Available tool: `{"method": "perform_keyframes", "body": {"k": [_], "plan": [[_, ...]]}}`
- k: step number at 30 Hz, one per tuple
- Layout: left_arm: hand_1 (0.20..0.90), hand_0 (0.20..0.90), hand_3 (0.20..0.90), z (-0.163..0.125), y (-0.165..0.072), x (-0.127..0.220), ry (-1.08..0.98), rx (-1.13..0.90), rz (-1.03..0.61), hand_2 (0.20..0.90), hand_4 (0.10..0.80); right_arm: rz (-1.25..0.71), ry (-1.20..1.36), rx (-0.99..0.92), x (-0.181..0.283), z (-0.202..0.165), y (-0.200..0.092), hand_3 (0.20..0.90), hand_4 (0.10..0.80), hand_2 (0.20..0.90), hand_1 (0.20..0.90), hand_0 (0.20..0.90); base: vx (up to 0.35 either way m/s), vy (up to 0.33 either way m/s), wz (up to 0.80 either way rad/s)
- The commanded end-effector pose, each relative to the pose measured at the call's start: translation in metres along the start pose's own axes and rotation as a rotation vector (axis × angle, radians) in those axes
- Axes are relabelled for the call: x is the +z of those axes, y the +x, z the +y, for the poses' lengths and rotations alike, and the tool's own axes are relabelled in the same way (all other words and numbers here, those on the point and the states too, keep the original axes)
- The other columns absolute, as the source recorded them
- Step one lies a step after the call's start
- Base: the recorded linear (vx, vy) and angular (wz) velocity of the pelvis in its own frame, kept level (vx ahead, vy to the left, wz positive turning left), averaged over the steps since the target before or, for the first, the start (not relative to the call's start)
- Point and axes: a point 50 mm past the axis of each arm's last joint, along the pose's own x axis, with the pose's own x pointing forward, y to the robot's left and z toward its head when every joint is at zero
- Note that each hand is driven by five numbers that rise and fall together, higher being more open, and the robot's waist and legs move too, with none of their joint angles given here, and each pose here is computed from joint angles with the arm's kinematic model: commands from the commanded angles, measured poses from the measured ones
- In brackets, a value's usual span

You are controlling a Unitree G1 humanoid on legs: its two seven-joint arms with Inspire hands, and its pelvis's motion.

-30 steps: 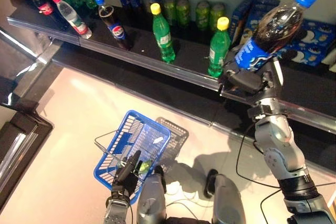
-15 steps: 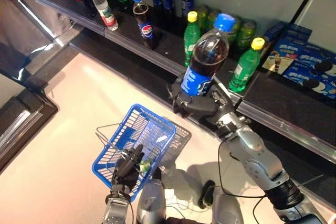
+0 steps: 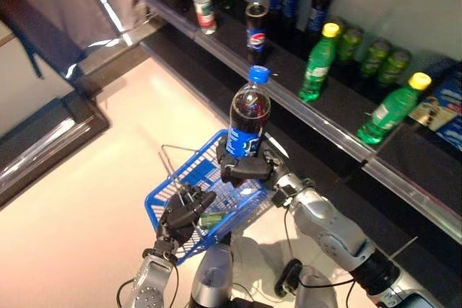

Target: Pick up the drink and place into the basket.

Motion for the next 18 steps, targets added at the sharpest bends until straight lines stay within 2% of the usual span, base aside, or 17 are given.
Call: {"method": "perform_keyframes", "body": {"k": [1, 7, 14, 18], "plan": [[0.300, 0.300, 0.200, -0.077, 0.023, 0.058, 0.161, -0.545, -0.221, 0.300, 0.100, -0.382, 0.029, 0.138, 0.078, 0.045, 0.029, 0.200, 0.100, 0.300, 0.300, 0.300, -0.001, -0.004, 0.13], [0.300, 0.300, 0.200, -0.108, 0.025, 0.060, 0.156, -0.756, -0.139, 0.300, 0.100, -0.257, 0.032, 0.036, 0.052, 0.038, 0.045, 0.200, 0.100, 0.300, 0.300, 0.300, -0.010, -0.017, 0.25], [0.300, 0.300, 0.200, -0.124, 0.024, 0.063, 0.145, -0.890, -0.099, 0.300, 0.100, -0.126, -0.001, -0.101, 0.019, 0.023, 0.054, 0.200, 0.100, 0.300, 0.300, 0.300, 0.002, -0.027, 0.19], [0.300, 0.300, 0.200, -0.131, 0.021, 0.066, 0.108, -0.975, -0.092, 0.300, 0.100, 0.063, -0.030, -0.225, -0.023, 0.004, 0.053, 0.200, 0.100, 0.300, 0.300, 0.300, 0.005, -0.047, 0.13]]}}
